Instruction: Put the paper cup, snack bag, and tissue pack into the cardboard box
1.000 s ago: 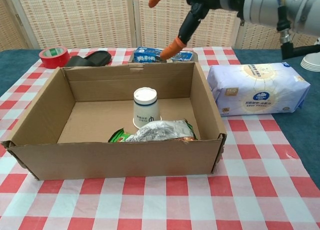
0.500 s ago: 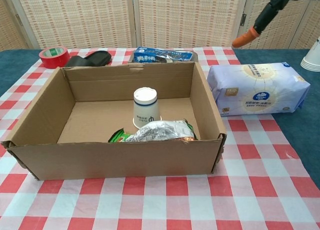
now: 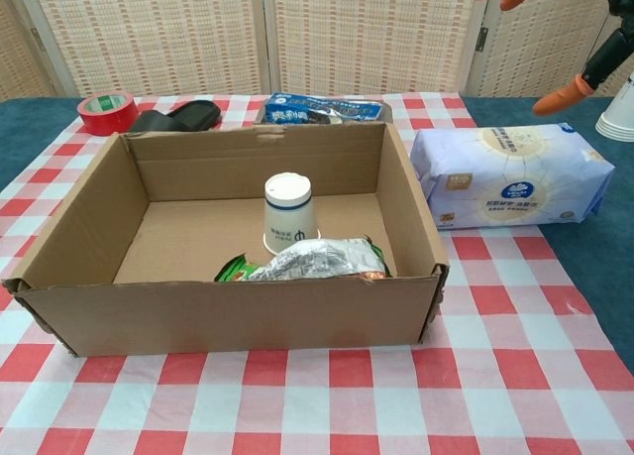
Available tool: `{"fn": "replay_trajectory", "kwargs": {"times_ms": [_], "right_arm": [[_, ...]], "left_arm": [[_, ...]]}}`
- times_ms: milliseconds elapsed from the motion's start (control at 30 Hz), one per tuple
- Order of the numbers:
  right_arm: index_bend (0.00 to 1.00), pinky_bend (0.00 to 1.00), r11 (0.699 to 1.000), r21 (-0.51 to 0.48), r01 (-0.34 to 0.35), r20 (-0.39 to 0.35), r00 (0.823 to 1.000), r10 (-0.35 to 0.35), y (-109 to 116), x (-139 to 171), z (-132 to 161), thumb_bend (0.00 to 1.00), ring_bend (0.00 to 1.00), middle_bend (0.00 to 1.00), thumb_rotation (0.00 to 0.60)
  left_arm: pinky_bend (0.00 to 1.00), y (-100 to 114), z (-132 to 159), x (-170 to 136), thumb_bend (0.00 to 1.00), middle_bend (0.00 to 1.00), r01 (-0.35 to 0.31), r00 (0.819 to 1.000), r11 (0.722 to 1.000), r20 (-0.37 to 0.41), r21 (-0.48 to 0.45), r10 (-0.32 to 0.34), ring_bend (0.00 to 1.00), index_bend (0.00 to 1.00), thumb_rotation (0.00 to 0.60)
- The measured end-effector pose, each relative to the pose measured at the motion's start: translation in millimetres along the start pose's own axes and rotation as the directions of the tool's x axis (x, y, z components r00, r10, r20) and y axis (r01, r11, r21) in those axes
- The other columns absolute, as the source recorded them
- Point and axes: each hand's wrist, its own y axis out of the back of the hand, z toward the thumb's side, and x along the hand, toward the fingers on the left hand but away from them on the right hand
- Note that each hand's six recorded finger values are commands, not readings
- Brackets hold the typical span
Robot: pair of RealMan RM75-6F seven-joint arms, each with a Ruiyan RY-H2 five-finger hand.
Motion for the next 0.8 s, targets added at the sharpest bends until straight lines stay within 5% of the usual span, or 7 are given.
{"fn": "replay_trajectory", "kwargs": {"times_ms": [800], "right_arm": [[0.0,0.0,0.991,0.039,-0.132,0.137,0.983,0.125,-40.5,-5.7,-59.2,0.0,0.0,0.0,0.6]], "left_arm": [[0.08,-1.2,-12.1,-3.0,0.18,0.0,-0.01,1.0,1.0,-0.026,0.012,0.01,0.0,0.0,0.6]]}}
